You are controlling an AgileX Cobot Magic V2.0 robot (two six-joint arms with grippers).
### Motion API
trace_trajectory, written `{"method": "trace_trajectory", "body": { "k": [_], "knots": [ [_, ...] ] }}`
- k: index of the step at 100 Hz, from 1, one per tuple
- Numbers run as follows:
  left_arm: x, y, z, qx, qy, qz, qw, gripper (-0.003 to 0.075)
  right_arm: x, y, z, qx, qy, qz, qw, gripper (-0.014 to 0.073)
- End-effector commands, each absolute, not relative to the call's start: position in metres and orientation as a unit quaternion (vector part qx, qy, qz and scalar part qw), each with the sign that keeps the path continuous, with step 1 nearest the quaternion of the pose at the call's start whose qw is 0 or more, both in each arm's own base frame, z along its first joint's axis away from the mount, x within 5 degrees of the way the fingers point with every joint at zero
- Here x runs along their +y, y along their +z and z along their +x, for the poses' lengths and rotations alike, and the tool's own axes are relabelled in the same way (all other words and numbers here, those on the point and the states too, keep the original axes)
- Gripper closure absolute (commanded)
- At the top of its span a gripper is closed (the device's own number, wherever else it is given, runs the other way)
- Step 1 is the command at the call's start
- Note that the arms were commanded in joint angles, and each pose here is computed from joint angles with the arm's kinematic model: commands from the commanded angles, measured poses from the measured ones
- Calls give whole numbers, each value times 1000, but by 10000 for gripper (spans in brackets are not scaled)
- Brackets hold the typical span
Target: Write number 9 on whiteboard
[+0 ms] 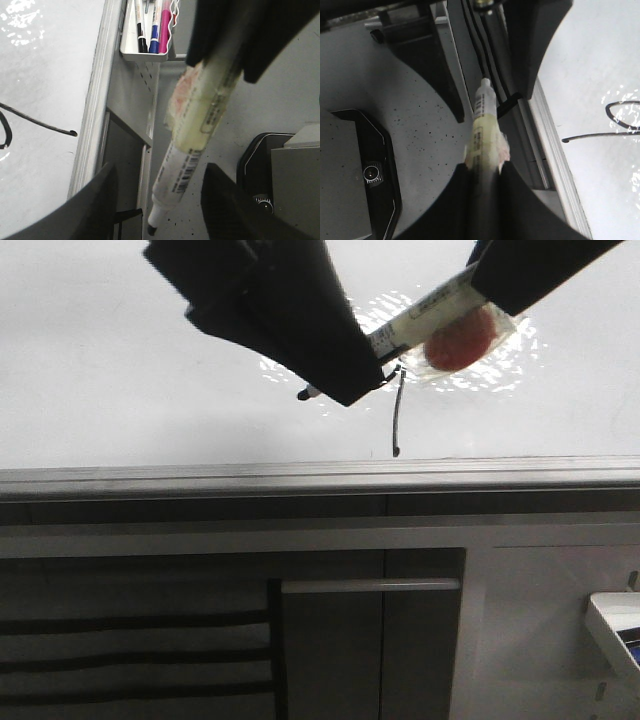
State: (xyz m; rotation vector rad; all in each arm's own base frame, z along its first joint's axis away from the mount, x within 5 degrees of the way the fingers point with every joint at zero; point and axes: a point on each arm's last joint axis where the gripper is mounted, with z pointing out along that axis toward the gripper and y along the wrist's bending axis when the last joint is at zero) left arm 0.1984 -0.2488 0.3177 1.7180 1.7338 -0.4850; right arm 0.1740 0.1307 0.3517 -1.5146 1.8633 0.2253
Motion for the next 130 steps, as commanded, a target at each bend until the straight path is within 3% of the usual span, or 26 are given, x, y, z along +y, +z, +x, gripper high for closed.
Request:
{"method": "trace_trajectory", "body": {
  "k": [1,16,45,70,77,94,101,115,130],
  "knots": [
    [-251,339,198,643,-189,644,369,365,130,369,172,705,83,-580,400,646],
    [-252,340,198,640,-189,645,373,384,130,369,172,705,83,-580,400,646],
    [-252,340,198,640,-189,644,374,595,132,370,172,705,91,-575,404,646],
    [-252,340,198,640,-188,644,375,686,132,370,172,705,92,-575,405,643],
    [-252,340,198,640,-188,644,375,707,132,370,172,705,92,-575,405,591],
    [-252,339,199,641,-186,644,373,741,130,370,174,706,85,-574,405,312],
    [-247,342,201,647,-179,639,377,741,127,374,172,707,74,-571,410,267],
    [-221,353,211,705,-142,579,384,741,112,385,165,729,36,-535,426,273],
    [-171,368,227,806,-90,440,385,741,98,394,156,758,18,-478,443,273]
  ]
}}
